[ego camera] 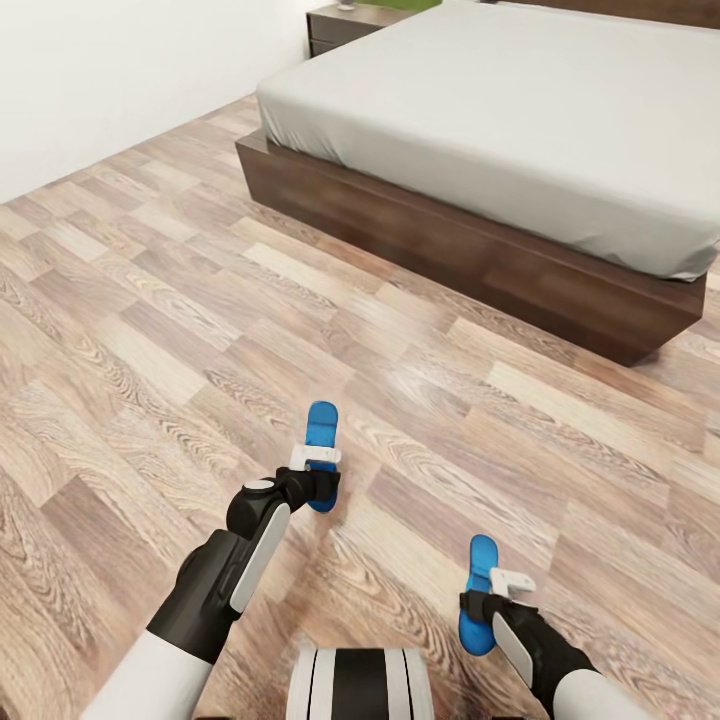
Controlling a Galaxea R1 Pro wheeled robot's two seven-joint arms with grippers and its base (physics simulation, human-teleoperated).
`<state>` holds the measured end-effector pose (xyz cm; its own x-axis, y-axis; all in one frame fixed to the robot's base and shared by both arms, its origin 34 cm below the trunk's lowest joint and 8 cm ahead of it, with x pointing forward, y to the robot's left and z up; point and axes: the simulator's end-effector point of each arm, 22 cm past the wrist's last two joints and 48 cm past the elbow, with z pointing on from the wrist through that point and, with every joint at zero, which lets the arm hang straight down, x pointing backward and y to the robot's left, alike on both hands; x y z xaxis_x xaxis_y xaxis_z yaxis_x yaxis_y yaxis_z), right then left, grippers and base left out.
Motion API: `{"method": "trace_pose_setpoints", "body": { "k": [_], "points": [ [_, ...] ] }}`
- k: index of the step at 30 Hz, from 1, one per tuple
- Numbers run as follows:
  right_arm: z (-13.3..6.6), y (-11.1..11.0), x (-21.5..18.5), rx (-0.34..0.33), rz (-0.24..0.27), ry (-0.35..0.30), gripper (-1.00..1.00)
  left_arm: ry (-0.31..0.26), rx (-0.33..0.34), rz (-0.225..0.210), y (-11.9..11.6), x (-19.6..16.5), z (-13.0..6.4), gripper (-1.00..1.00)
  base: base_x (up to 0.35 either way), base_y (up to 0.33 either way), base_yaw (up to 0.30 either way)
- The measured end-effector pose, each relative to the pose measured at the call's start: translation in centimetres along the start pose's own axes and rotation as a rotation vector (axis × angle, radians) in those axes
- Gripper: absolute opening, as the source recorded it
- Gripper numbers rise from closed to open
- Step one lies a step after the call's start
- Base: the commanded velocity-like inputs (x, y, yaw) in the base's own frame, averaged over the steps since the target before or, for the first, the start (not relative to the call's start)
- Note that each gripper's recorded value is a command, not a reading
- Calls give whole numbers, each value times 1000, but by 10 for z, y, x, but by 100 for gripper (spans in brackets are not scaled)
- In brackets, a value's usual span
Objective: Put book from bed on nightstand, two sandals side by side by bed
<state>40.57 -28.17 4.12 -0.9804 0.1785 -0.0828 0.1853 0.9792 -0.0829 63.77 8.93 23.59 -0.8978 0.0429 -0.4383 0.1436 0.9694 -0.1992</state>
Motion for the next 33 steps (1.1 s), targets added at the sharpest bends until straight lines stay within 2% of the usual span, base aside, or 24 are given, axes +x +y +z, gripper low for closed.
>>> {"method": "trace_pose_setpoints", "body": {
  "k": [2,9,23,33],
  "points": [
    [2,2,-3,-3,4,-27,100,8,0,-2,1,4,3,-100,0,0,0],
    [3,3,-7,-4,8,-47,100,11,0,-2,2,6,5,-100,0,0,0],
    [21,0,21,6,2,8,100,66,4,-16,5,34,27,-100,0,0,0],
    [21,1,13,3,4,-26,100,66,9,-15,5,34,26,-100,0,0,0]
  ]
}}
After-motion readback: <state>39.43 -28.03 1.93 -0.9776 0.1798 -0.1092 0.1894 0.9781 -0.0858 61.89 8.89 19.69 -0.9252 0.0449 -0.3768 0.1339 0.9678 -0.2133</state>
